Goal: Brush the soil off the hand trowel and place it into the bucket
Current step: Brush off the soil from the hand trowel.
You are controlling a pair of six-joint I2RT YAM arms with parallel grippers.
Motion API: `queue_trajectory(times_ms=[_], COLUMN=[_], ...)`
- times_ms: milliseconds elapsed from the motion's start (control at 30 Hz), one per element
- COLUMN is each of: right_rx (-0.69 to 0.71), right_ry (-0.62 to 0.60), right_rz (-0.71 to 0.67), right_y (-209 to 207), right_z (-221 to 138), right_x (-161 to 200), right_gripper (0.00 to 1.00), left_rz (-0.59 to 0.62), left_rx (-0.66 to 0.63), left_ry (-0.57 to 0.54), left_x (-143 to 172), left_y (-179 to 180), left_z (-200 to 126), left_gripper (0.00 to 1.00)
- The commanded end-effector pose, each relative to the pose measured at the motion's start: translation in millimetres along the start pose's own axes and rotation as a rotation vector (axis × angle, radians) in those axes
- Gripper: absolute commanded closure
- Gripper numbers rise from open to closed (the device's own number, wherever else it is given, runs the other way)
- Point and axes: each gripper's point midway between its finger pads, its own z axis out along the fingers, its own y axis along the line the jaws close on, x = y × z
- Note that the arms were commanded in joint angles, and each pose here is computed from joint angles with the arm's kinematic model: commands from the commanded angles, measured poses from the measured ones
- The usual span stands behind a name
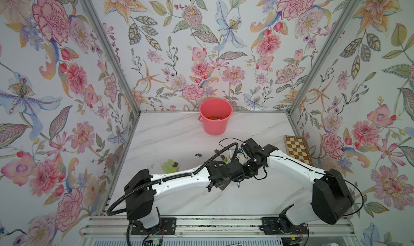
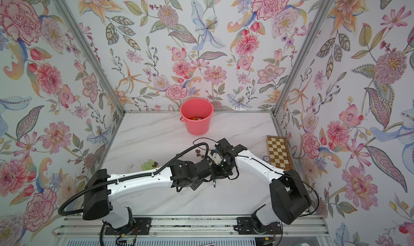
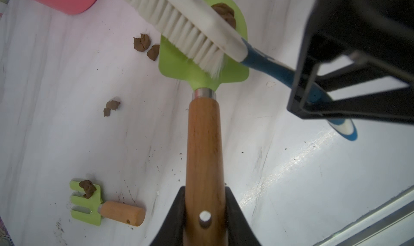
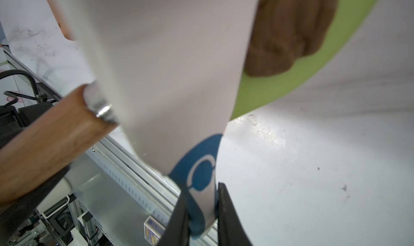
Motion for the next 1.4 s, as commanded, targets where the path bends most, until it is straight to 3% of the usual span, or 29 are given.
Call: queue_trajectory(times_ms=[0, 200, 300, 533, 700, 833, 1167, 1367], right_rx=[0.082, 0.215, 0.221, 0.026, -0.056, -0.038, 0.109, 0.128], right_ry=[0.009, 0.034, 0.002, -0.151, -0.078, -0.028, 0.021, -0.131], right_rz=[-0.005, 0.06, 0.048, -0.012, -0.046, -0.069, 0.009, 0.072], right_y=[-16, -52, -48, 10, 35, 37, -25, -49], right_z=[6, 17, 6, -46, -29, -14, 21, -22], right_x=[-13, -20, -26, -38, -18, -11, -35, -69], right_gripper=[0.98, 0.99, 1.0, 0.98, 0.98, 0.98, 1.0, 1.0], left_rz=[0.044, 0.019, -0.009, -0.012, -0.016, -0.027, -0.045, -0.151], left_rx=[-0.059, -0.071, -0.07, -0.085, -0.1, -0.102, -0.119, -0.026], left_ry=[-0.031, -0.034, -0.055, -0.057, -0.093, -0.119, -0.139, -0.154], left_x=[-3, 2, 5, 5, -10, -18, -22, -27], left_y=[12, 22, 28, 30, 32, 33, 41, 41], left_z=[-17, -27, -36, -34, -39, -45, -61, -78], left_gripper=[1.0, 1.0, 1.0, 1.0, 1.0, 1.0, 1.0, 1.0])
